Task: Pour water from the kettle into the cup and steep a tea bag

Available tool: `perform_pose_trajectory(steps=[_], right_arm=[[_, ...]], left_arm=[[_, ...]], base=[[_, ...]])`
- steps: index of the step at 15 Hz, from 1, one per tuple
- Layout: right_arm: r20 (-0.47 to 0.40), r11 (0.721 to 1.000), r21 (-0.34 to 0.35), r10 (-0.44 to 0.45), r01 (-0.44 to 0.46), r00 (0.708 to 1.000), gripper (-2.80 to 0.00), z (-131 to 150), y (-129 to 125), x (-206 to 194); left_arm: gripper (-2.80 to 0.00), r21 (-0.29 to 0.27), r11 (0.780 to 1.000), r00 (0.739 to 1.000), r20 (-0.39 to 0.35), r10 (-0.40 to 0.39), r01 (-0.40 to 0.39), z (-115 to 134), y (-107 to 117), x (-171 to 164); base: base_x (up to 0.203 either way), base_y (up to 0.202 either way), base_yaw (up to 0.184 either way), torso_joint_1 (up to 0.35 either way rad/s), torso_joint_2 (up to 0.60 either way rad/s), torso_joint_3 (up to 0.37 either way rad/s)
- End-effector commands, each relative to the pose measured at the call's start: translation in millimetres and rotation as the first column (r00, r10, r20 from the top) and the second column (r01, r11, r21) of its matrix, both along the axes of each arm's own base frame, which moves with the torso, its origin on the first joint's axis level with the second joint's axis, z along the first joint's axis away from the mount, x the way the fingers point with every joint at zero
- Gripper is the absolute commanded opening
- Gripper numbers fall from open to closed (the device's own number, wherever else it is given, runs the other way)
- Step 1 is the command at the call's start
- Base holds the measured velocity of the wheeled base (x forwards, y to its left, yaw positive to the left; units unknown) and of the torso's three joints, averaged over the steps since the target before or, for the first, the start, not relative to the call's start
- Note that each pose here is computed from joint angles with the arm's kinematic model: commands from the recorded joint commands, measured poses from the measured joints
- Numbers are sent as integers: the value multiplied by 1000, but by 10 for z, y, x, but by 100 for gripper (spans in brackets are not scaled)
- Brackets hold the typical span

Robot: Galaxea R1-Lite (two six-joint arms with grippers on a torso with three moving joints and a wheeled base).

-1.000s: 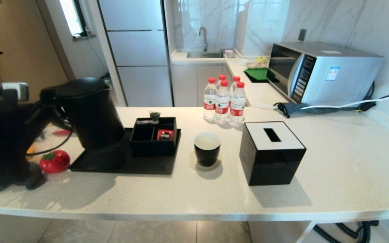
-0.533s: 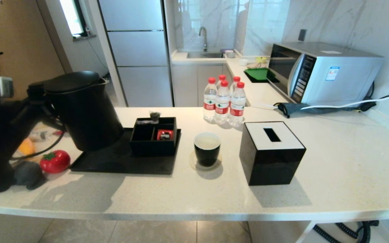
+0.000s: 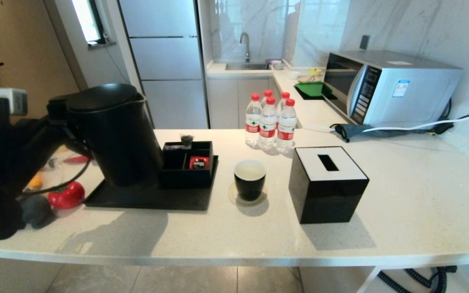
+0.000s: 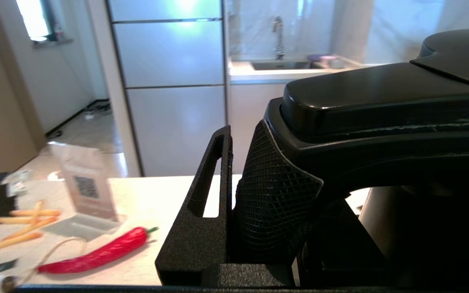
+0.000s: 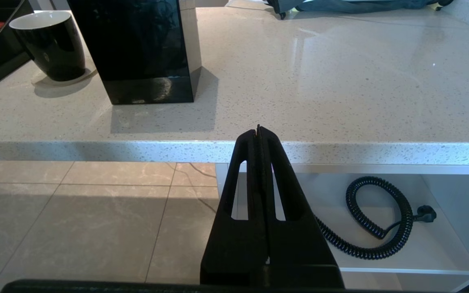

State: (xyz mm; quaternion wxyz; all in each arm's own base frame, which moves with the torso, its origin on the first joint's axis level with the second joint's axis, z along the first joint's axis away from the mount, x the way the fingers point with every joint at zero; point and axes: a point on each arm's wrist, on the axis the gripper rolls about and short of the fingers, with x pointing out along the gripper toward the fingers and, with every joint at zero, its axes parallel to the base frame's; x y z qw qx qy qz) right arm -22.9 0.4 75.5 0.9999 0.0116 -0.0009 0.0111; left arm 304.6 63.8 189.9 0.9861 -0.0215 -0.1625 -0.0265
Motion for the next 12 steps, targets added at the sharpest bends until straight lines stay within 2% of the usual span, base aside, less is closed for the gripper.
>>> perform_pose_trajectory(steps=[1, 6, 9, 12], right_arm=[[-1, 1000, 0, 1, -1, 1000, -280, 1, 0, 1], [-1, 1000, 0, 1, -1, 1000, -280, 1, 0, 1], [-1, 1000, 0, 1, -1, 1000, -280, 1, 0, 1], [-1, 1000, 0, 1, -1, 1000, -280, 1, 0, 1]], left_arm=[[-280, 13, 999, 998, 55, -35, 34, 100, -125, -115], [-280, 7, 994, 992, 53, -112, 112, 110, -557, -216], [-280, 27, 992, 990, 70, -123, 121, 148, -886, -257], [-280, 39, 992, 992, 40, -123, 121, 172, -1223, -358]], base=[[0, 0, 0, 0, 0, 0], [0, 0, 0, 0, 0, 0], [0, 0, 0, 0, 0, 0], [0, 0, 0, 0, 0, 0]])
